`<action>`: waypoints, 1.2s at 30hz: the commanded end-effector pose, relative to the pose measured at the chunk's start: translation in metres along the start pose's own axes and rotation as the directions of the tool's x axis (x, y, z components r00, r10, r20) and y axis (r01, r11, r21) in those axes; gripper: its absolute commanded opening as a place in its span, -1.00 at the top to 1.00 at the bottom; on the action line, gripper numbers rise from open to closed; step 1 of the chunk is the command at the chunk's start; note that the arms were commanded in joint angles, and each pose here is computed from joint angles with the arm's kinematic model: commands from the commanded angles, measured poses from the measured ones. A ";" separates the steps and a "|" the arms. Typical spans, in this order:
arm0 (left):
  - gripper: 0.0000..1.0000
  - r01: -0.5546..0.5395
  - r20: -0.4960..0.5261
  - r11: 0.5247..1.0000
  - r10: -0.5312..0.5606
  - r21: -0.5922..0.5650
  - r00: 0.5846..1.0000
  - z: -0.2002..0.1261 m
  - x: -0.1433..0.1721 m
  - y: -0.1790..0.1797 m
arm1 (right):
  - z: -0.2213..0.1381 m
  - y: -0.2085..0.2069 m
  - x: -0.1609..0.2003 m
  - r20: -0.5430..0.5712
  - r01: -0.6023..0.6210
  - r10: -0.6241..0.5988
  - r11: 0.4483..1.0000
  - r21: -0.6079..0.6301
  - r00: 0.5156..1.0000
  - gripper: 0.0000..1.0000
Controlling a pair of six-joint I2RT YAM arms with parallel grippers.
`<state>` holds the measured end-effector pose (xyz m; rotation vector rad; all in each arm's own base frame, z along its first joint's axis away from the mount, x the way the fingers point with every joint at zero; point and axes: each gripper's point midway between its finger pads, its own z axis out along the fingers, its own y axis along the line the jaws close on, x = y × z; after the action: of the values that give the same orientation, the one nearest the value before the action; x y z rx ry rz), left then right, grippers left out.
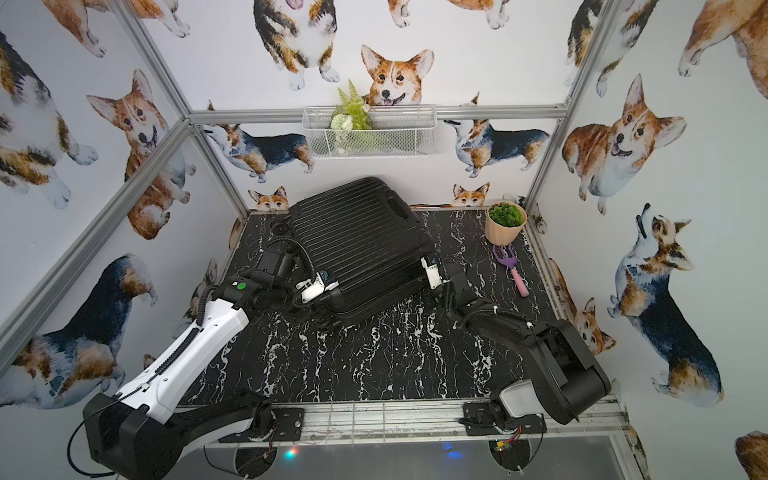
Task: Close the suitcase zippers
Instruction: Zip the zipper on the suitcase.
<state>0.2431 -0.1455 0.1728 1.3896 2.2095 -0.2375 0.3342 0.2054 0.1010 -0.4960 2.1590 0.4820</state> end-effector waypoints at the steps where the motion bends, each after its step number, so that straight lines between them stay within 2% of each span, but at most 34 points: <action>1: 0.46 -0.027 -0.012 0.998 0.027 0.052 1.000 -0.002 0.005 -0.012 | 0.002 0.005 -0.012 0.044 0.007 -0.005 0.999 -0.045 0.999 0.33; 10: 0.46 -0.016 -0.014 0.999 0.017 0.049 1.000 -0.001 0.005 -0.011 | 0.006 0.011 -0.010 0.038 0.034 -0.031 0.996 -0.082 0.999 0.46; 12: 0.46 -0.011 -0.013 0.999 0.012 0.050 1.000 -0.001 0.004 -0.011 | 0.006 0.011 -0.009 0.040 0.035 -0.032 0.996 -0.083 0.999 0.59; 16: 0.46 0.007 -0.008 0.999 -0.007 0.044 1.000 -0.003 0.002 -0.009 | 0.007 0.004 -0.008 0.023 0.030 -0.029 0.999 -0.045 0.999 1.00; 24: 0.52 0.111 0.030 0.994 -0.111 0.007 0.993 -0.007 -0.011 0.001 | -0.005 0.009 -0.016 0.042 0.058 -0.055 0.997 -0.057 0.998 1.00; 31: 0.57 0.241 0.108 0.971 -0.239 -0.006 0.965 -0.010 -0.027 0.006 | -0.008 0.021 -0.015 0.026 0.077 -0.074 0.991 -0.113 0.997 1.00; 36: 0.60 0.280 0.136 0.960 -0.277 -0.001 0.951 -0.012 -0.037 -0.002 | -0.006 0.034 -0.012 0.011 0.100 -0.099 0.985 -0.141 0.995 1.00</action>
<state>0.2361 -0.1575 0.1827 1.1556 2.3334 -0.3421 0.3245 0.2189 0.1097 -0.6007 2.1471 0.5342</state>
